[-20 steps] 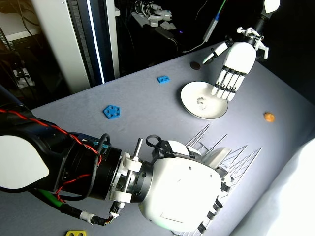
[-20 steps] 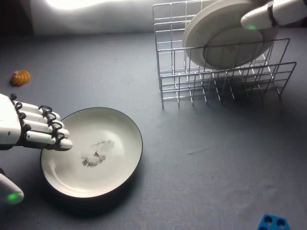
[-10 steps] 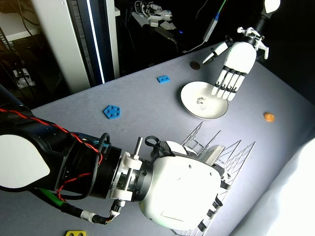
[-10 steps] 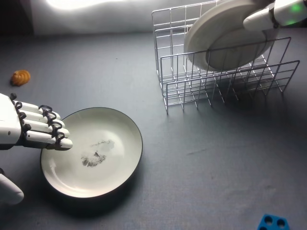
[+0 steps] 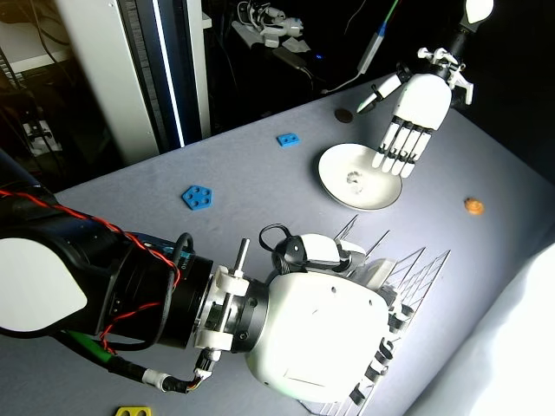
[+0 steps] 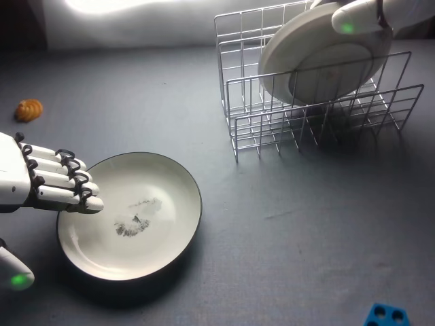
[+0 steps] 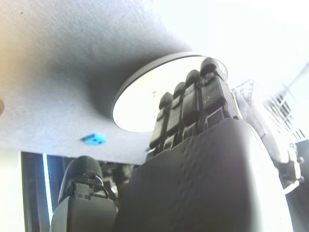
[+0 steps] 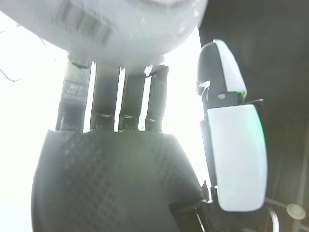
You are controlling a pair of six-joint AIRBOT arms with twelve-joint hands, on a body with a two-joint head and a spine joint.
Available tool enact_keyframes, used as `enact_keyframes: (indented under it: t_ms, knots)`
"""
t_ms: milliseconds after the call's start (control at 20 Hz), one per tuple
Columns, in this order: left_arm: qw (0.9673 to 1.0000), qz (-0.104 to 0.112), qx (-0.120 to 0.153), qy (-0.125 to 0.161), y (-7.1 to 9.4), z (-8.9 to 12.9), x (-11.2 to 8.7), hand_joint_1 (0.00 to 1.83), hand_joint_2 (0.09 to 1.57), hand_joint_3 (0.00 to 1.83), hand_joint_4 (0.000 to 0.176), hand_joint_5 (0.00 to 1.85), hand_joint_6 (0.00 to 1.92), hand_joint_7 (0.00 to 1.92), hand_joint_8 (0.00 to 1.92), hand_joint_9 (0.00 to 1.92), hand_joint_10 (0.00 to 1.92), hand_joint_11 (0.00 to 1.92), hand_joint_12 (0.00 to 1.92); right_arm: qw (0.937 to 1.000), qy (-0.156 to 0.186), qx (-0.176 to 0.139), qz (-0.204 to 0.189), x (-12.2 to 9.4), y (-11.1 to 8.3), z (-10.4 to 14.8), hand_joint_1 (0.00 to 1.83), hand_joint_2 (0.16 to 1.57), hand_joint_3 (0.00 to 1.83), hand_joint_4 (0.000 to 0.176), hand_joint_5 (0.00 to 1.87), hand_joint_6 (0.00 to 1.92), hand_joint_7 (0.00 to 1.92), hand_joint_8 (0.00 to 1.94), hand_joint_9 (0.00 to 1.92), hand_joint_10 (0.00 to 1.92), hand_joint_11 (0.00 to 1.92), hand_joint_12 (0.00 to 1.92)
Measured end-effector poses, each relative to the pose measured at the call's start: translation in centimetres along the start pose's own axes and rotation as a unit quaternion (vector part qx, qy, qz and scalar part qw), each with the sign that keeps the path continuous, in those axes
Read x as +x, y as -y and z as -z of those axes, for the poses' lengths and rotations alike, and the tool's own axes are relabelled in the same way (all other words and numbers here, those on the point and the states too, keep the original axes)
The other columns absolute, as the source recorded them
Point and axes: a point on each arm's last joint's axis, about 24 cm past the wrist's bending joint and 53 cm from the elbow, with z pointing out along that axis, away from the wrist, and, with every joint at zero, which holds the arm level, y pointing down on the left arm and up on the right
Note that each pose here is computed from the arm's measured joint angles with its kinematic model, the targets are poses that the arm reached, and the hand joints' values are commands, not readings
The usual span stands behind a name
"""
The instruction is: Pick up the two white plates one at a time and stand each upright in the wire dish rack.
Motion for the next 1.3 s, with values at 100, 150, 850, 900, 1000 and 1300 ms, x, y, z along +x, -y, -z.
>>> enact_keyframes:
  t_ms: [100, 150, 850, 900, 1000, 1300]
  knots:
    - [1.0, 0.0, 0.0, 0.0, 0.0, 0.0, 0.0, 0.0, 1.09, 0.0, 0.0, 0.0, 0.0, 0.01, 0.0, 0.0, 0.0, 0.0, 0.0, 1.0, 0.0, 0.001, 0.002, 0.0, 0.0, 0.0, 0.73, 1.09, 0.0, 0.0, 0.7, 0.0, 0.79, 0.0, 0.75, 0.0, 0.34, 0.92]
    - [1.0, 0.0, 0.0, 0.0, 0.0, 0.0, 0.0, 0.0, 1.09, 0.0, 0.0, 0.04, 0.01, 0.04, 0.01, 0.02, 0.01, 0.0, 0.0, 1.0, 0.0, 0.001, 0.002, 0.0, 0.0, 0.0, 0.73, 1.07, 0.0, 0.0, 0.66, 0.0, 0.75, 0.0, 0.72, 0.0, 0.31, 0.92]
    - [0.9999, -0.005, -0.011, -0.007, -0.6, 0.0, 0.5, 0.0, 1.09, 0.0, 0.0, 0.0, 0.0, 0.01, 0.0, 0.0, 0.0, 0.0, 0.0, 0.9995, 0.008, -0.026, 0.015, -0.8, -3.1, 0.3, 0.6, 1.06, 0.0, 0.0, 0.33, 0.0, 0.4, 0.0, 0.39, 0.0, 0.0, 1.01]
    - [0.9999, -0.005, -0.01, -0.008, -0.5, -0.1, 0.5, 0.0, 1.09, 0.0, 0.0, 0.02, 0.01, 0.02, 0.01, 0.0, 0.0, 0.0, 0.0, 0.9994, 0.007, -0.032, 0.013, -0.6, -3.7, 0.3, 0.6, 1.07, 0.0, 0.0, 0.28, 0.0, 0.35, 0.0, 0.35, 0.0, 0.0, 0.94]
    - [0.9999, -0.005, -0.008, -0.009, -0.4, -0.3, 0.6, 0.0, 1.09, 0.0, 0.0, 0.02, 0.01, 0.02, 0.0, 0.0, 0.0, 0.0, 0.0, 0.999, 0.007, -0.042, 0.013, -0.6, -4.8, 0.6, 0.6, 1.05, 0.0, 0.0, 0.23, 0.0, 0.3, 0.0, 0.29, 0.0, 0.0, 0.85]
    - [0.9998, 0.001, -0.012, -0.016, -0.7, -0.3, 1.2, 0.0, 1.09, 0.0, 0.0, 0.03, 0.01, 0.02, 0.01, 0.0, 0.0, 0.0, 0.0, 0.9842, -0.02, -0.088, 0.152, 3.6, -8.8, 1.0, 0.64, 0.99, 0.0, 0.0, 0.15, 0.0, 0.19, 0.0, 0.18, 0.0, 0.0, 0.54]
